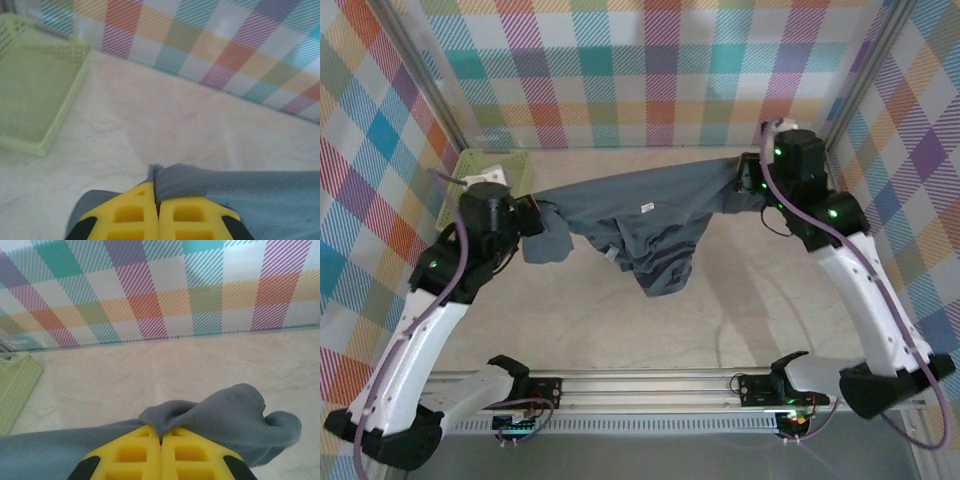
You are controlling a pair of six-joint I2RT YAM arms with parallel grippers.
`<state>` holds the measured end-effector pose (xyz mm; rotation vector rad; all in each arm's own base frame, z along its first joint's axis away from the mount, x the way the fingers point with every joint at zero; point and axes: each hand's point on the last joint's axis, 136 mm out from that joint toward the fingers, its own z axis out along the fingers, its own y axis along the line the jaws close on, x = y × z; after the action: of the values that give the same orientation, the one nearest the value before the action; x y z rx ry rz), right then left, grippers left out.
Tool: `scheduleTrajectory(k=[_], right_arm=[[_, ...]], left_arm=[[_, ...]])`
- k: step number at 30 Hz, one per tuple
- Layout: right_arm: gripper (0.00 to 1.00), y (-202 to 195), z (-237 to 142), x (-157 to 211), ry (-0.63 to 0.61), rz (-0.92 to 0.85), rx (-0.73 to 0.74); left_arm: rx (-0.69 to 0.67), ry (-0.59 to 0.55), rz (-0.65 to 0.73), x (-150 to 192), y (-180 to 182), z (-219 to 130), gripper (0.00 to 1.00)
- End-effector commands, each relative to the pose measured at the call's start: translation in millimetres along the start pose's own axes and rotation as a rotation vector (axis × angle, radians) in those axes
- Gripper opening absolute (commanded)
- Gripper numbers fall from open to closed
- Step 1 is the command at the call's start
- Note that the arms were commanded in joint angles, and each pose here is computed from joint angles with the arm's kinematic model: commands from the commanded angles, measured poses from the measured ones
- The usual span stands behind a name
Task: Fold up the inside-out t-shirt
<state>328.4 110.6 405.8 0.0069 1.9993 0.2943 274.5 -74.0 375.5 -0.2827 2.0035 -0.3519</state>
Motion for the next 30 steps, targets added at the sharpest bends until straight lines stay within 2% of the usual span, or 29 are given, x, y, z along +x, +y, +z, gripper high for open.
scheduleTrajectory(k=[1, 3, 6, 12, 15, 17, 18, 20, 21, 24, 27, 30], right_arm=[[0.00, -5.0, -30.9, 7.6, 0.000, -0.019, -0.020], [0.00, -4.9, -35.9, 16.4, 0.014, -0.016, -0.037], [0.00, -6.2, -7.8, 48.2, 0.117, -0.011, -0.026], [0.01, -16.1, 102.5, 145.5, 0.408, 0.008, 0.064], [0.06, -24.7, 152.8, 179.6, 0.524, -0.006, 0.122], [0.17, -31.8, 182.5, 196.7, 0.588, -0.005, 0.149], [0.28, -39.0, 195.3, 201.8, 0.611, 0.000, 0.173], [0.45, -52.8, 210.1, 205.6, 0.641, 0.010, 0.219], [0.50, -58.5, 211.1, 204.8, 0.646, 0.012, 0.240], [0.67, -65.3, 198.6, 197.5, 0.626, 0.009, 0.241], [0.73, -62.2, 176.5, 200.3, 0.607, 0.012, 0.198], [0.74, -57.6, 163.5, 217.3, 0.631, 0.050, 0.142]], left_arm=[[0.184, -0.037, 0.024, -16.5, -27.3, -30.7, 0.00], [0.218, 0.002, 0.028, -10.7, -34.7, -27.5, 0.00], [0.161, 0.138, 0.044, 17.2, -32.3, 10.0, 0.00], [-0.222, 0.459, 0.117, 108.3, 27.3, 121.5, 0.00], [-0.350, 0.549, 0.117, 138.1, 54.5, 163.4, 0.02], [-0.398, 0.589, 0.116, 151.7, 67.5, 188.3, 0.12], [-0.436, 0.590, 0.127, 152.8, 75.8, 199.3, 0.19], [-0.524, 0.604, 0.154, 152.9, 93.1, 213.6, 0.41], [-0.567, 0.604, 0.168, 149.2, 100.3, 215.2, 0.52], [-0.614, 0.547, 0.174, 136.4, 107.2, 203.1, 0.73], [-0.554, 0.490, 0.141, 134.5, 99.4, 176.1, 0.85], [-0.402, 0.520, 0.086, 161.4, 80.9, 160.7, 0.87]])
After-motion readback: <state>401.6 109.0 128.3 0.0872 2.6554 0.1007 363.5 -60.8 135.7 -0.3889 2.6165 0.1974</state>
